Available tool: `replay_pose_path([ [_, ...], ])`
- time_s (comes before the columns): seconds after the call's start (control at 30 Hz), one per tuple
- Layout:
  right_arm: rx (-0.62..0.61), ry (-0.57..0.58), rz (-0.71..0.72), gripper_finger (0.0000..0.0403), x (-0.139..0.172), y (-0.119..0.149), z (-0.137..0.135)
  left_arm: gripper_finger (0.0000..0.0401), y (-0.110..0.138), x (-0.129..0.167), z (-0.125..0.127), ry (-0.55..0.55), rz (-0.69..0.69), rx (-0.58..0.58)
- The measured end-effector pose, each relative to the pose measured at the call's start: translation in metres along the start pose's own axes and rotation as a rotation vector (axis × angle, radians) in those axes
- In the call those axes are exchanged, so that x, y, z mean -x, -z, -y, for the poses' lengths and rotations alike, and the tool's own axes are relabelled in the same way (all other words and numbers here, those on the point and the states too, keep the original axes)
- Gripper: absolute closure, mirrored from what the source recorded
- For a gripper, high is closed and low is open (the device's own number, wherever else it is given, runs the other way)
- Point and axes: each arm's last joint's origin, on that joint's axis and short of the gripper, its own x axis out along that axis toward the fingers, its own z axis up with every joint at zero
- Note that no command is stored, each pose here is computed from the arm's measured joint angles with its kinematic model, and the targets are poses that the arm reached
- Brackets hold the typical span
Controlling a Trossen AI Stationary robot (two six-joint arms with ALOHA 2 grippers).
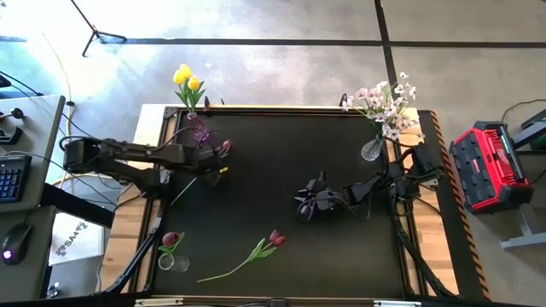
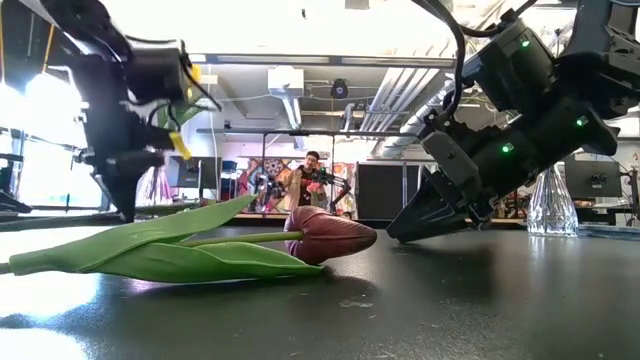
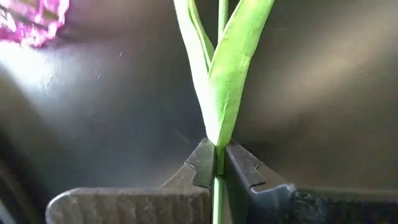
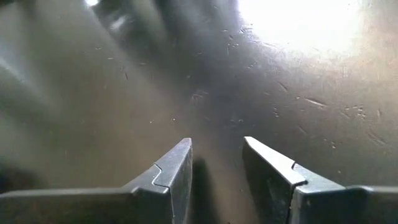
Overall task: Sort flowers into vase by color
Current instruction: Put the top red flower into the bottom transparent vase
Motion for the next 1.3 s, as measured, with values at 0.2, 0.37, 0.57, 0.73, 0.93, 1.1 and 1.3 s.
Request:
replay_pose_path([
  [0.2,-0.021,-0.007,-0.014,0.0269,0.0,0.001,0.0,0.04,0.007,0.029,0.009,0.125,0.175,0.002],
  [0.37,-0.036,-0.013,-0.011,0.0269,0.0,0.0,0.0,0.04,0.016,0.061,0.018,0.287,0.384,-0.01],
  [0.57,-0.064,-0.011,-0.007,0.0269,0.0,0.0,0.0,0.0401,0.03,0.099,0.027,0.521,0.607,-0.081],
  [0.73,-0.07,-0.015,-0.003,0.0269,0.0,0.0,-0.001,0.0401,0.041,0.13,0.039,0.765,0.766,-0.18],
  [0.93,-0.106,-0.011,0.007,0.0269,0.0,-0.001,-0.001,0.0401,0.058,0.157,0.046,0.869,0.956,-0.298],
  [1.1,-0.124,-0.01,0.009,0.0269,0.0,-0.001,-0.001,0.0401,0.073,0.173,0.047,0.847,1.091,-0.346],
  [1.3,-0.151,-0.008,0.011,0.0269,0.0,-0.001,-0.001,0.0401,0.096,0.186,0.043,0.784,1.183,-0.353],
])
